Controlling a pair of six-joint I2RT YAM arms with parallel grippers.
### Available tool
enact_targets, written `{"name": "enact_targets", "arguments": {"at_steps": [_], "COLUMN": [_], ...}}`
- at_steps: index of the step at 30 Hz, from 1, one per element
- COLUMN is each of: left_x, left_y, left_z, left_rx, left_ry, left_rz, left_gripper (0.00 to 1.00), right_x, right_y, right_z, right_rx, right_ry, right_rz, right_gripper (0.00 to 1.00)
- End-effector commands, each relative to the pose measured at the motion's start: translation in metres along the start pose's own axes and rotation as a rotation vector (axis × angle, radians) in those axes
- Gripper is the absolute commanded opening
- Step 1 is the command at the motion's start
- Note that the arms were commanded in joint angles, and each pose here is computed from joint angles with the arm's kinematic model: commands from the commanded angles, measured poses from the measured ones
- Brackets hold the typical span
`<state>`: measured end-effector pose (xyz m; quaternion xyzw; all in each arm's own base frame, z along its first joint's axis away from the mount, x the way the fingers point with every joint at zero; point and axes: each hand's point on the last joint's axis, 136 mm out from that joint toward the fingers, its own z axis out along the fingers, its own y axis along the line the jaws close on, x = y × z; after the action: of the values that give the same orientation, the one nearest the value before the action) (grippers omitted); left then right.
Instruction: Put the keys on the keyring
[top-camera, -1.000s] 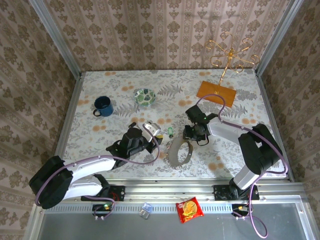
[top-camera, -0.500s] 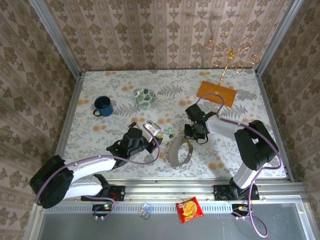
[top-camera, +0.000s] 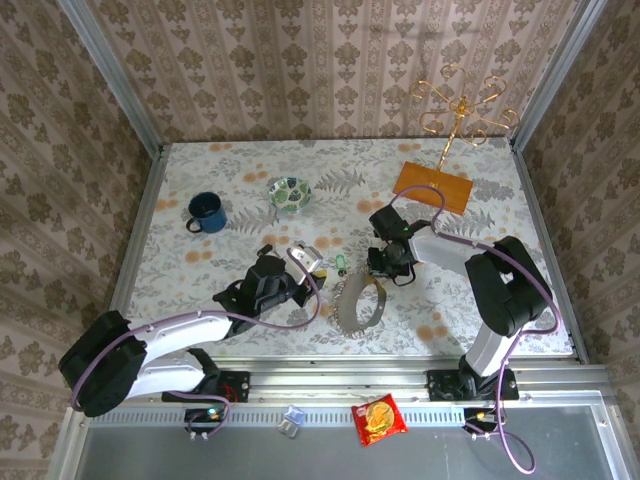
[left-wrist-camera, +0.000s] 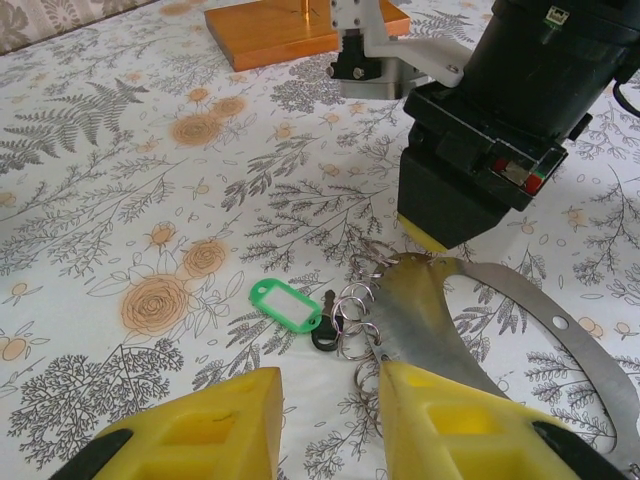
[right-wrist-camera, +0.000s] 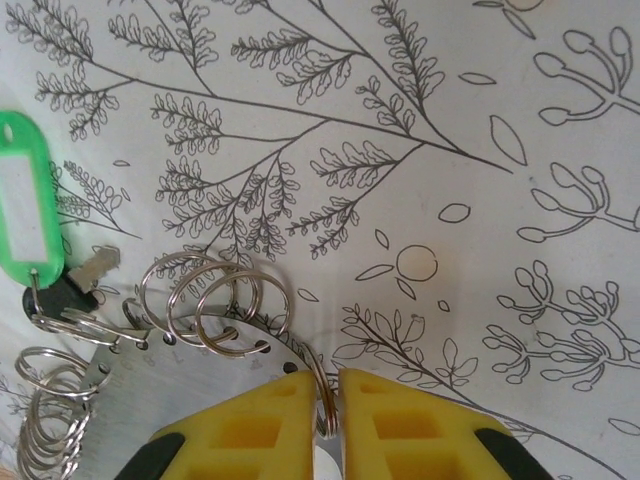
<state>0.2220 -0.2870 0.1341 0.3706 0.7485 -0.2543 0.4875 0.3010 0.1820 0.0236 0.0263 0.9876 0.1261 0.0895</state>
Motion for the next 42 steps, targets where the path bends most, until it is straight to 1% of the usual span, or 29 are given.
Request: {"name": "enact_targets", "arguments": {"at_steps": [1, 2, 3, 5, 8, 14, 17, 20, 23, 26, 30, 32, 36, 40, 42], "left_x": [-0.015, -0.016, -0.016, -0.017, -0.021, -0.046, -0.061, -0.074, -0.088, -0.097, -0.096, -0.095, -0.094, -0.089, -0.086], "left_y": [0.001, 0.000, 0.000, 0.001, 0.004, 0.016, 0.026, 0.035, 0.039, 0.027, 0.001, -0.010, -0.024, -0.040, -0.047], "left_z": [-0.002, -0.002, -0.002, -0.002, -0.006, -0.023, -0.036, -0.051, -0.064, -0.073, -0.077, -0.078, -0.075, -0.075, -0.075], "left_rx": [-0.010, -0.009, -0.009, -0.013, -0.030, -0.095, -0.131, -0.157, -0.143, -0.056, 0.100, 0.175, 0.307, 0.444, 0.491], "left_ry": [-0.030, -0.031, -0.032, -0.033, -0.045, -0.084, -0.099, -0.107, -0.116, -0.115, -0.100, -0.096, -0.103, -0.110, -0.120], "left_rz": [0.026, 0.025, 0.026, 0.026, 0.029, 0.073, 0.110, 0.143, 0.177, 0.243, 0.354, 0.385, 0.368, 0.301, 0.263], "left_gripper": [0.32, 0.32, 0.32, 0.32, 0.31, 0.32, 0.33, 0.34, 0.35, 0.35, 0.35, 0.35, 0.34, 0.32, 0.31], "right_x": [0.001, 0.002, 0.002, 0.001, -0.006, -0.016, -0.011, -0.005, 0.003, 0.012, 0.024, 0.029, 0.040, 0.048, 0.051], "right_y": [-0.001, -0.001, 0.000, 0.001, 0.007, 0.042, 0.063, 0.082, 0.101, 0.118, 0.134, 0.139, 0.151, 0.161, 0.165], "right_z": [-0.001, -0.001, -0.002, -0.006, -0.024, -0.086, -0.121, -0.147, -0.169, -0.186, -0.194, -0.194, -0.192, -0.192, -0.193], "right_rx": [0.008, 0.006, 0.000, -0.008, -0.032, -0.158, -0.276, -0.362, -0.471, -0.577, -0.659, -0.677, -0.707, -0.734, -0.754], "right_ry": [0.032, 0.035, 0.034, 0.024, -0.032, -0.248, -0.354, -0.440, -0.518, -0.562, -0.552, -0.542, -0.520, -0.511, -0.509], "right_rz": [-0.012, -0.014, -0.014, -0.022, -0.070, -0.350, -0.514, -0.664, -0.792, -0.884, -0.975, -1.017, -1.107, -1.155, -1.168], "right_gripper": [0.11, 0.04, 0.00, 0.00, 0.00, 0.00, 0.00, 0.00, 0.00, 0.00, 0.00, 0.00, 0.00, 0.00, 0.00]}}
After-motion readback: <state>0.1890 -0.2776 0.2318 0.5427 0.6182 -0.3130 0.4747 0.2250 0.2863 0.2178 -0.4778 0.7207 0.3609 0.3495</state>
